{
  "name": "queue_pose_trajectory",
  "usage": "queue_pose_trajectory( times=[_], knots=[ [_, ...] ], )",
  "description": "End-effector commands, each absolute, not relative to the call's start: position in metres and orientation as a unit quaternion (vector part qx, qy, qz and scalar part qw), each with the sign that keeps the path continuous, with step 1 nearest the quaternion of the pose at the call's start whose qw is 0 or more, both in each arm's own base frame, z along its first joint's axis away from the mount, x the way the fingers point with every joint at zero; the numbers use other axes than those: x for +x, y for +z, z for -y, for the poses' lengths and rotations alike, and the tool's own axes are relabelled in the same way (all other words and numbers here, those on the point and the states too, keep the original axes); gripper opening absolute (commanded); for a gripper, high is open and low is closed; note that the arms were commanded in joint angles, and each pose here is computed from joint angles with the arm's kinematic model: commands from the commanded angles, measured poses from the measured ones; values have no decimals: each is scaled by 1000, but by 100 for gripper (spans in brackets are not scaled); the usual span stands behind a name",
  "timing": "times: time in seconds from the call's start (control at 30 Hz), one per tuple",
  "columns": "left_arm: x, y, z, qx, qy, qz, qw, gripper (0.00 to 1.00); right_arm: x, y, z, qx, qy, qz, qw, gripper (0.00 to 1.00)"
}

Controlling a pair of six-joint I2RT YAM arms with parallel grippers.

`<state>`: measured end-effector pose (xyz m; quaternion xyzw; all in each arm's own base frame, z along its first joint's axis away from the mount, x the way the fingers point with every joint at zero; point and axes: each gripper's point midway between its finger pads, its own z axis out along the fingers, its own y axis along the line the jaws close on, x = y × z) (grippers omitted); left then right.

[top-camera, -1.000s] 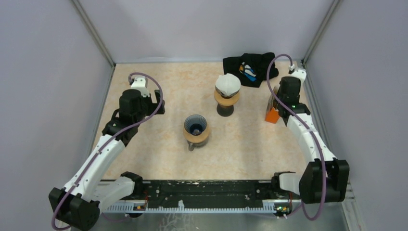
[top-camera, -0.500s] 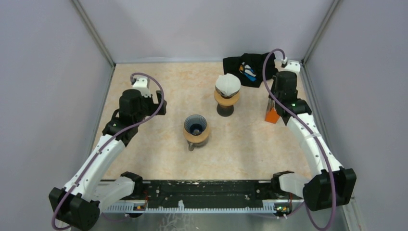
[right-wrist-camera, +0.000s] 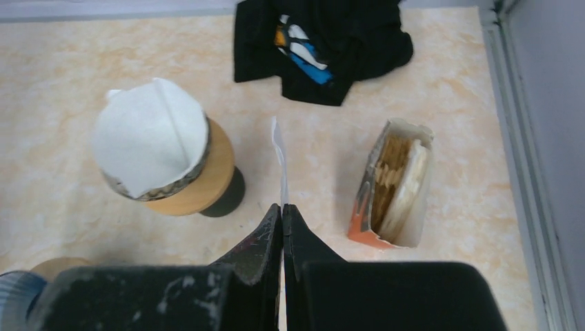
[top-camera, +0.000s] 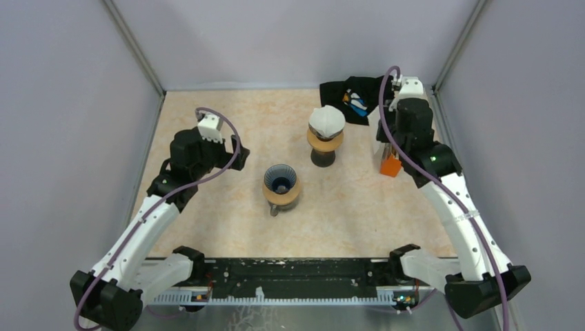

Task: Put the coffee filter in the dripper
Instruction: Pass from the right arm to the left

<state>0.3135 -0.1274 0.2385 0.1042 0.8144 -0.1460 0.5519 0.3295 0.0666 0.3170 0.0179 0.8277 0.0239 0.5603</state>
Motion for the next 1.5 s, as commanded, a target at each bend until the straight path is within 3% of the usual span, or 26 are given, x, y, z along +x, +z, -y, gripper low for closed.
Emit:
queue_pose_trajectory(
  times=[0.0,0.37,0.83,1.2,1.47],
  knots=[
    [308,253,146,153,-191,-786,567,100,310,352,-97,-41,86,-811,578,0],
    [292,294,200,257,-313,-722,561,95,282,373,-160,-191,153,-787,566,0],
    [276,329,243,397,-349,-623,577,89,243,378,-247,-420,205,-685,559,0],
    [264,328,267,493,-363,-556,561,77,233,367,-290,-522,209,-617,551,0],
    [256,317,273,538,-364,-524,551,61,230,359,-307,-564,206,-586,544,0]
  ],
)
